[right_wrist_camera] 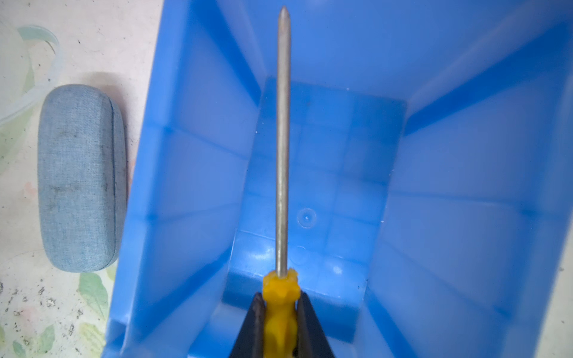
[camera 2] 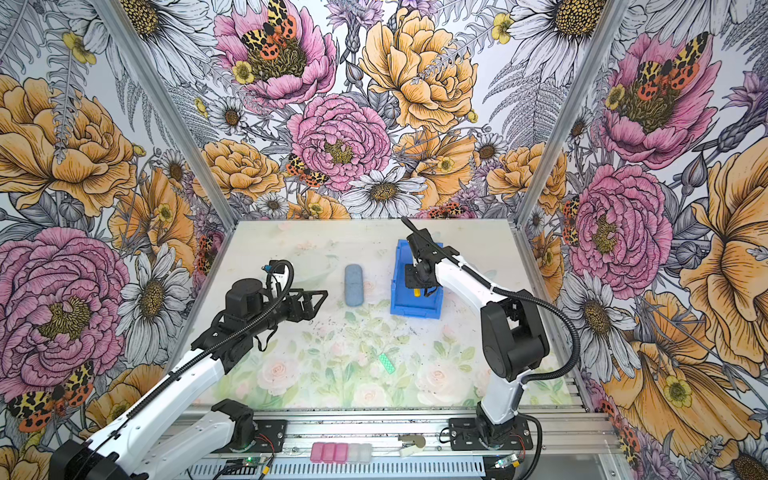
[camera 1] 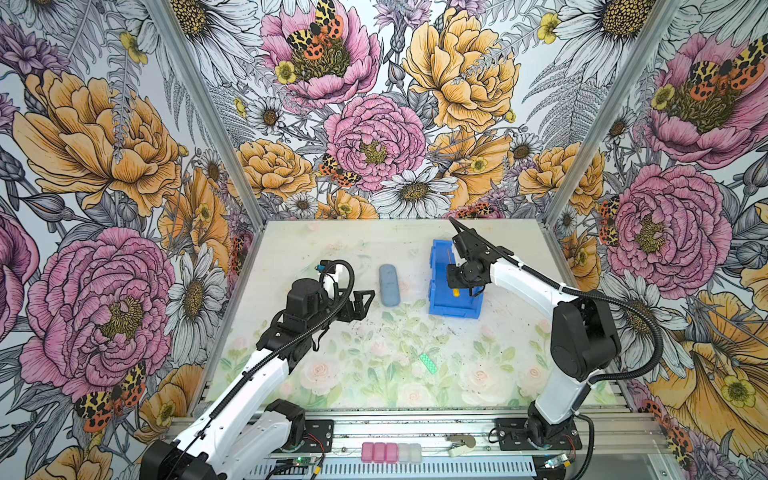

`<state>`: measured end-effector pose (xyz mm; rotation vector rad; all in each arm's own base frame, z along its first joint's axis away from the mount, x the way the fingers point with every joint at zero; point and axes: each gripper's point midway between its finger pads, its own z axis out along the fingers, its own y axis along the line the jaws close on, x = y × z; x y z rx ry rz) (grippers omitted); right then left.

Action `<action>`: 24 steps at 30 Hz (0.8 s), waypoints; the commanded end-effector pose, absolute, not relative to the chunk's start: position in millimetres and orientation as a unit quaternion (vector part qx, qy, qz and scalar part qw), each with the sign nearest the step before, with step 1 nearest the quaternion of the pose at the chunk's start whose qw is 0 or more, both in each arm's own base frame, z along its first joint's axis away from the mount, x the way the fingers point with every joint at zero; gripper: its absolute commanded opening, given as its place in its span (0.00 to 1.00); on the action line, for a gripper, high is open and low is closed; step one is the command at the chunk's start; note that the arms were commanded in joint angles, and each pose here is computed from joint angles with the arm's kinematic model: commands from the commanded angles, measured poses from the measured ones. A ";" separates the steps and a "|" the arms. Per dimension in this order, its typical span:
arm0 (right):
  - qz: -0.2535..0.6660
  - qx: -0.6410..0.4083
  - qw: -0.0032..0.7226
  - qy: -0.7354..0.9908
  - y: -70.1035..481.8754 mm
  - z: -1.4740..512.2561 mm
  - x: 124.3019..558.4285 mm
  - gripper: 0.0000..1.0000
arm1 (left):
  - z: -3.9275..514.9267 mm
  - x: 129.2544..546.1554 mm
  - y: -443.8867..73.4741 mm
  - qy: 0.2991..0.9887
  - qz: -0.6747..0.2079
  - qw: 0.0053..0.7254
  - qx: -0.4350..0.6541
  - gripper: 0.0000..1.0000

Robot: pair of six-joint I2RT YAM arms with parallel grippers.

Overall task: Put the screwdriver in the bin
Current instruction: 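Carry the screwdriver with the right gripper over the blue bin, then lower the screwdriver into the blue bin and open the right gripper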

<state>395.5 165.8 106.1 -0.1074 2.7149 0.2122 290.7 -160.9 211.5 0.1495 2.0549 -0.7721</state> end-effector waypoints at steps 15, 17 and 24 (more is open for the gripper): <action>0.077 -0.028 0.212 0.974 168.0 86.9 409.9 0.00 | 230.6 295.3 -142.9 0.819 -0.286 0.495 0.049 0.99; 0.075 -0.029 0.213 0.974 167.6 86.3 409.9 0.00 | 229.5 295.5 -141.6 0.820 -0.285 0.495 0.048 0.99; 0.076 -0.029 0.221 0.972 167.5 93.4 409.7 0.19 | 229.4 296.0 -139.4 0.820 -0.283 0.495 0.048 0.99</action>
